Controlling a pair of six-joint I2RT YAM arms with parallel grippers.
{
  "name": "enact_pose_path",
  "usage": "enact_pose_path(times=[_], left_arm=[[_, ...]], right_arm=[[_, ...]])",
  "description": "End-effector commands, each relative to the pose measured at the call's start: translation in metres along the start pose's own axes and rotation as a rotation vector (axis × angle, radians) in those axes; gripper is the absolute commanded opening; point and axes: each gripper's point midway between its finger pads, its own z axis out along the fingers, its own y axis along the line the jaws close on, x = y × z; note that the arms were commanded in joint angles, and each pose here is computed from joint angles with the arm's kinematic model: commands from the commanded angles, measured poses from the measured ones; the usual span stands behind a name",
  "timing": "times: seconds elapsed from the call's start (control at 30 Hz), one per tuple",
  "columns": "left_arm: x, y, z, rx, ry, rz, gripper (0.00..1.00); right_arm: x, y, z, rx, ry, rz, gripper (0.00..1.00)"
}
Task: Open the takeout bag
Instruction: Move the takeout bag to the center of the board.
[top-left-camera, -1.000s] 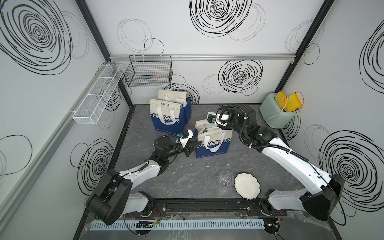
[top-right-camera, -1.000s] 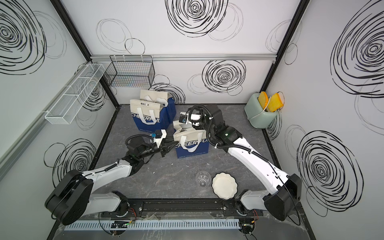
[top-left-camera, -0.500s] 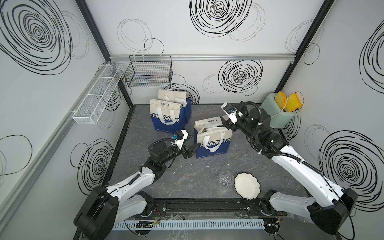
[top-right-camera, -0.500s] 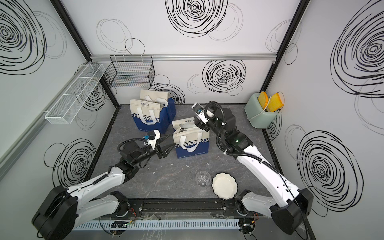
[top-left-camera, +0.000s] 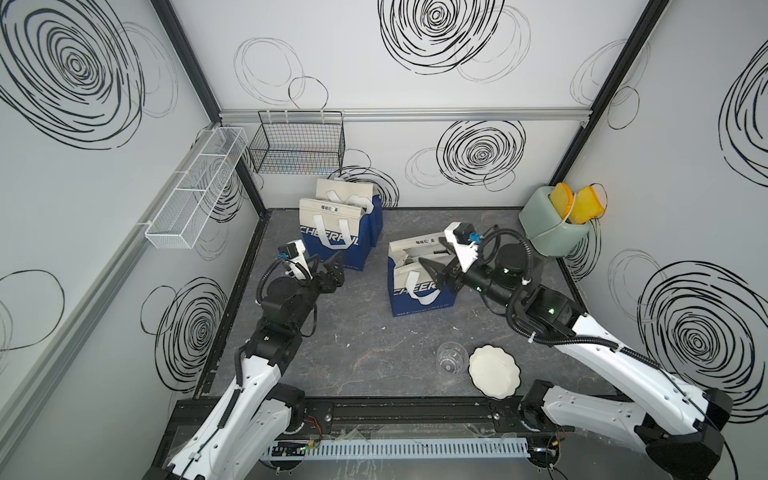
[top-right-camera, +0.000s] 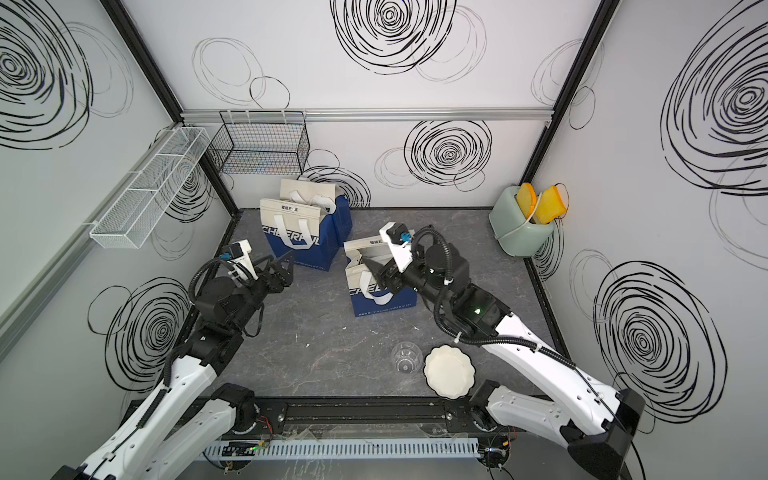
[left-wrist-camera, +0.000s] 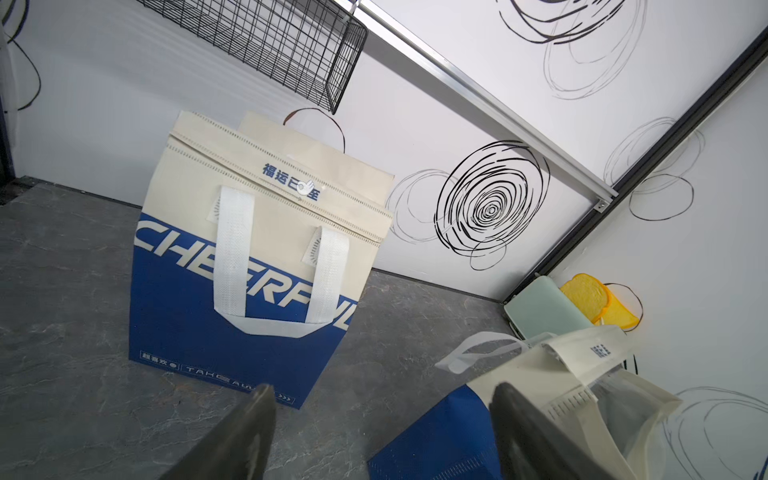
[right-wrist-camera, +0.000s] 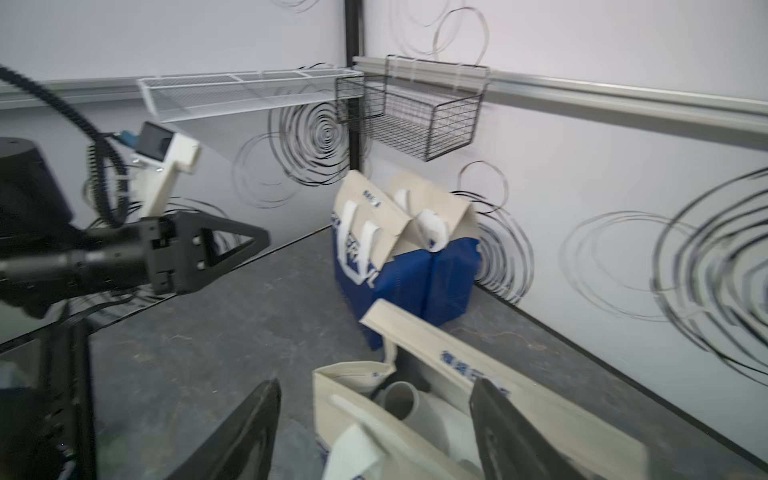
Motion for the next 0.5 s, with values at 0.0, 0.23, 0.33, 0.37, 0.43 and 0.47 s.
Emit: enact_pose_path(times=[0.0,0.23,0.33,0.37,0.43,0.47], left_arm=[[-0.020,0.009,-0.014,-0.083,-0.043,-0.031,0.86],[-0.049,0.035,-0.043,-0.233,-0.158,-0.026,0.86],[-0.062,0.041,-0.058,-0.283,-0.223,-0.009,0.86],[-0.064,0.043,-0.061,-0.296,-0.232,-0.008,0.86],[-0.067,0.045,-0.065,-0.305,-0.247,-0.006,0.86],[-0.066,0.046,-0.066,-0.310,-0.247,-0.004,0.86]], right_arm=[[0.022,0.031,0.024,-0.033,0.045,0.096,0.73],[0.104,0.105,0.090,-0.073,0.253,0.111,0.68],[0.133,0.109,0.112,-0.049,0.283,0.132,0.67],[0.139,0.108,0.118,-0.033,0.289,0.137,0.66],[0.152,0.106,0.133,0.000,0.305,0.139,0.66],[0.157,0.105,0.140,0.018,0.312,0.132,0.67]])
